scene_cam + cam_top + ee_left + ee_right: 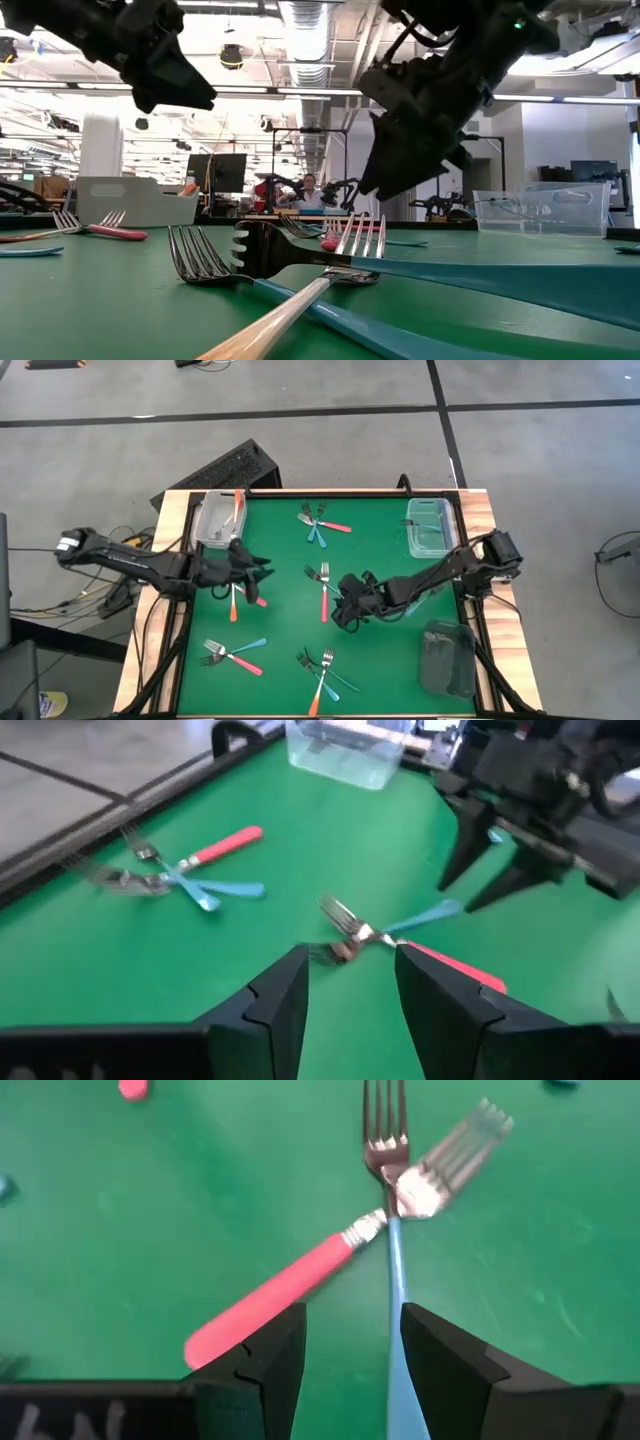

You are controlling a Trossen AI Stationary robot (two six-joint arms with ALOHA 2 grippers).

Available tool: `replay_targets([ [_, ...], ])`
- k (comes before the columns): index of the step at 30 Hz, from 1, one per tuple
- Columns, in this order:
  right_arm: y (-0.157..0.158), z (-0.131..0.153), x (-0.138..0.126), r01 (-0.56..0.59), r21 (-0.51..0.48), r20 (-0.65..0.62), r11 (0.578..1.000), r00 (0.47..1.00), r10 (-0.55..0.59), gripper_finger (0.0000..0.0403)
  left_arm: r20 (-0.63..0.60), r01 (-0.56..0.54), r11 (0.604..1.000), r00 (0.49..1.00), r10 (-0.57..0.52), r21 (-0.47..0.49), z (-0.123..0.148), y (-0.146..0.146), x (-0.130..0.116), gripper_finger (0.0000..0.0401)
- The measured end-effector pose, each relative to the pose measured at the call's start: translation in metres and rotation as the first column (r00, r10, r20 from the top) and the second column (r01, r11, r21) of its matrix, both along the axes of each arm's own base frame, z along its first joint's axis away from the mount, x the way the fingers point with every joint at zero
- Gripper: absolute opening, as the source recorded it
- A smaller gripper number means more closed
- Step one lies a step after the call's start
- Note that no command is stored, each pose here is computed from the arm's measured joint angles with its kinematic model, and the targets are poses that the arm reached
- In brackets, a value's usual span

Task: Sort silverware by color (type)
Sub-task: Put the blue fork into the transparent bin

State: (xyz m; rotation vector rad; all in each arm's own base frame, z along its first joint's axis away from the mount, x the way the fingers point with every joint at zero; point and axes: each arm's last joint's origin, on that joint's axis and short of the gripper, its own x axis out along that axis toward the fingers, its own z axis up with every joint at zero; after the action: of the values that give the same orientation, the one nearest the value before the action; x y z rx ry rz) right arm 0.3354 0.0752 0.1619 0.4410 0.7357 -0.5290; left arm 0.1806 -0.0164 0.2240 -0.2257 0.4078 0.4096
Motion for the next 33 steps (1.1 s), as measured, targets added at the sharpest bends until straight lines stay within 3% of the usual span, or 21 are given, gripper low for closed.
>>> replay_targets([
  [10,-0.001,0.006,0.0,-0.066,0.018,0.006,0.998,0.998,0.066,0.0191,0.016,0.001,1.0,1.0,-0.001,-0.02,-0.003,-0.02,-0.002,0.0139],
  [14,0.007,0.007,0.001,-0.197,0.053,-0.003,0.979,0.98,0.198,0.0191,0.006,0.056,0.998,0.998,-0.056,-0.038,-0.004,-0.024,-0.001,0.0139],
  [17,0.022,0.009,0.0,-0.338,0.096,0.019,0.936,0.941,0.338,0.0191,-0.017,0.109,0.993,0.994,-0.11,-0.056,-0.006,-0.026,0.0,0.0139],
  [20,0.036,0.009,-0.004,-0.398,0.127,0.024,0.909,0.917,0.398,0.0191,-0.02,0.112,0.992,0.993,-0.113,-0.059,-0.008,-0.026,0.002,0.0139],
  [24,0.048,0.009,-0.009,-0.387,0.152,0.029,0.91,0.922,0.387,0.0191,-0.03,0.085,0.994,0.996,-0.087,-0.065,-0.011,-0.027,0.005,0.0139],
  [27,0.048,0.007,-0.012,-0.29,0.057,0.01,0.955,0.957,0.29,0.0191,-0.064,0.069,0.996,0.995,-0.073,-0.05,-0.017,-0.027,0.007,0.0139],
  [30,0.033,0.007,-0.009,-0.195,-0.033,-0.001,0.98,0.981,0.195,0.0191,-0.079,0.046,0.999,0.996,-0.048,-0.027,-0.021,-0.027,0.01,0.0139],
  [33,0.01,0.007,-0.001,-0.174,-0.045,-0.017,0.984,0.985,0.174,0.0191,-0.086,0.037,0.999,0.996,-0.039,-0.02,-0.023,-0.028,0.012,0.0139],
])
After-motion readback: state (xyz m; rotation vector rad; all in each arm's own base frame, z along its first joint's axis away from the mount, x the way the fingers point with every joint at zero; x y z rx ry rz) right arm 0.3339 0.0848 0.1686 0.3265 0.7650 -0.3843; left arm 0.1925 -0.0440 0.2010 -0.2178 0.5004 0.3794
